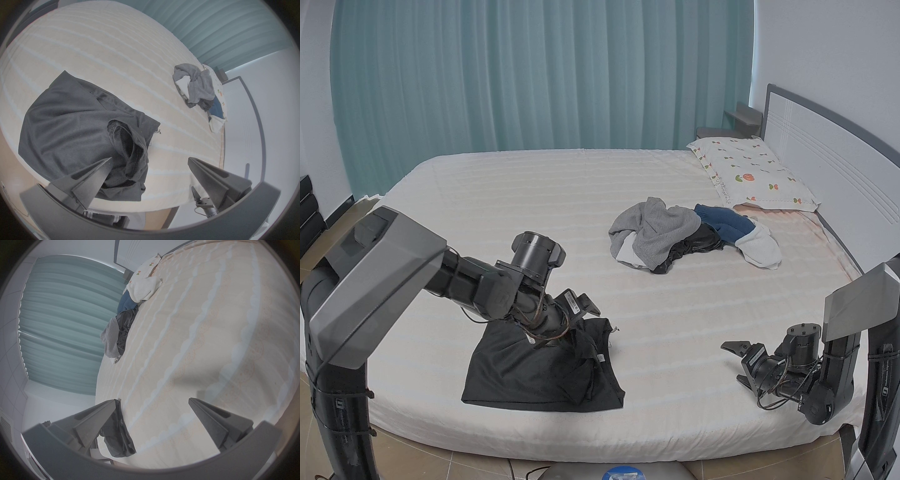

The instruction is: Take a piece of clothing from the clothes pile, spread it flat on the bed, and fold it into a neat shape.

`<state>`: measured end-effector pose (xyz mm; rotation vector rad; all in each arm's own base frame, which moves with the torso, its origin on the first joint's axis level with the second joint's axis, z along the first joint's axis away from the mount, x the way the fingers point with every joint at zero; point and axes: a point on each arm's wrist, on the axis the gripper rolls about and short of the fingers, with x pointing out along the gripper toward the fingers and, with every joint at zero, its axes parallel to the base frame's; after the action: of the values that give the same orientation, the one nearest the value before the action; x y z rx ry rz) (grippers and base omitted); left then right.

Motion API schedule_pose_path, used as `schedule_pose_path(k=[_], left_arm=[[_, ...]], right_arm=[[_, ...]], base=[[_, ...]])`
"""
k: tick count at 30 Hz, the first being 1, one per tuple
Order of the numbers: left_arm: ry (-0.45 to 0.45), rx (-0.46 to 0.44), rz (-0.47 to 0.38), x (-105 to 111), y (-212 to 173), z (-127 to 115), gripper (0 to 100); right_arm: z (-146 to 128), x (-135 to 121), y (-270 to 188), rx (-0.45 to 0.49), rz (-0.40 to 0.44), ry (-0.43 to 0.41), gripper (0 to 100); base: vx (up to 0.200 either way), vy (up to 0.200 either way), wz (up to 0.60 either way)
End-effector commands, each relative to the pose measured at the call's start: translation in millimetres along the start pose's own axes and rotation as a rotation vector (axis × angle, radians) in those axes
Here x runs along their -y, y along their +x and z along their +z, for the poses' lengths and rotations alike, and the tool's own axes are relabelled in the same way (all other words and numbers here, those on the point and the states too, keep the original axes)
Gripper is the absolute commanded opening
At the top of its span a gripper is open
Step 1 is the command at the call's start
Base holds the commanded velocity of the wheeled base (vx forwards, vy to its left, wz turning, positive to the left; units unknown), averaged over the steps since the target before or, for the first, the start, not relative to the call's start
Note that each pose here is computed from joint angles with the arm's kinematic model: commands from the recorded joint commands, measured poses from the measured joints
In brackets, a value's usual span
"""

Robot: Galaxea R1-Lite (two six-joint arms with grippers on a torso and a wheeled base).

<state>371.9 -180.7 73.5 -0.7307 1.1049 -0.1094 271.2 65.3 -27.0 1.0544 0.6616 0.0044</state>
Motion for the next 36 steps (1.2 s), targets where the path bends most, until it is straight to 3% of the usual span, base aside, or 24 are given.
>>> schedule_pose_path(k=[1,3,4,8,11,16,24,31,33,36], left_arm=[[-0.065,0.017,0.000,-21,-29,14,100],[-0.084,0.017,0.016,-30,-31,17,100],[-0.124,0.016,0.030,-49,-37,21,100],[-0.204,0.014,-0.013,-85,-48,28,100],[-0.281,0.052,-0.034,-103,-51,39,100],[-0.331,0.131,-0.075,-127,-62,61,100],[-0.360,0.112,-0.065,-143,-53,66,100],[-0.359,0.105,-0.050,-145,-51,61,100],[-0.360,0.104,-0.050,-145,-52,61,100],[-0.361,0.105,-0.047,-146,-51,61,100]], right_arm=[[0,-1,0,0.005,0.010,-0.002,100],[0,-1,0,0.005,0.010,-0.002,100],[0,-1,0,0.005,0.010,-0.003,100],[0,-1,0,0.005,0.010,-0.002,100],[0,-1,0,0.004,0.010,-0.002,100],[0,-1,0,0.004,0.010,-0.002,100],[-4,0,4,-0.001,0.003,-0.043,100],[-10,-6,4,-0.006,0.015,-0.090,100],[-14,-10,4,0.000,0.021,-0.120,100],[-22,-22,1,0.026,0.041,-0.230,100]], base=[[0.000,0.000,0.00],[0.000,0.000,0.00],[0.000,0.000,0.00],[0.000,0.000,0.00],[0.000,0.000,0.00],[0.000,0.040,0.00],[0.000,0.200,0.00],[0.000,0.200,0.00],[0.000,0.200,0.00],[0.000,0.200,0.00]])
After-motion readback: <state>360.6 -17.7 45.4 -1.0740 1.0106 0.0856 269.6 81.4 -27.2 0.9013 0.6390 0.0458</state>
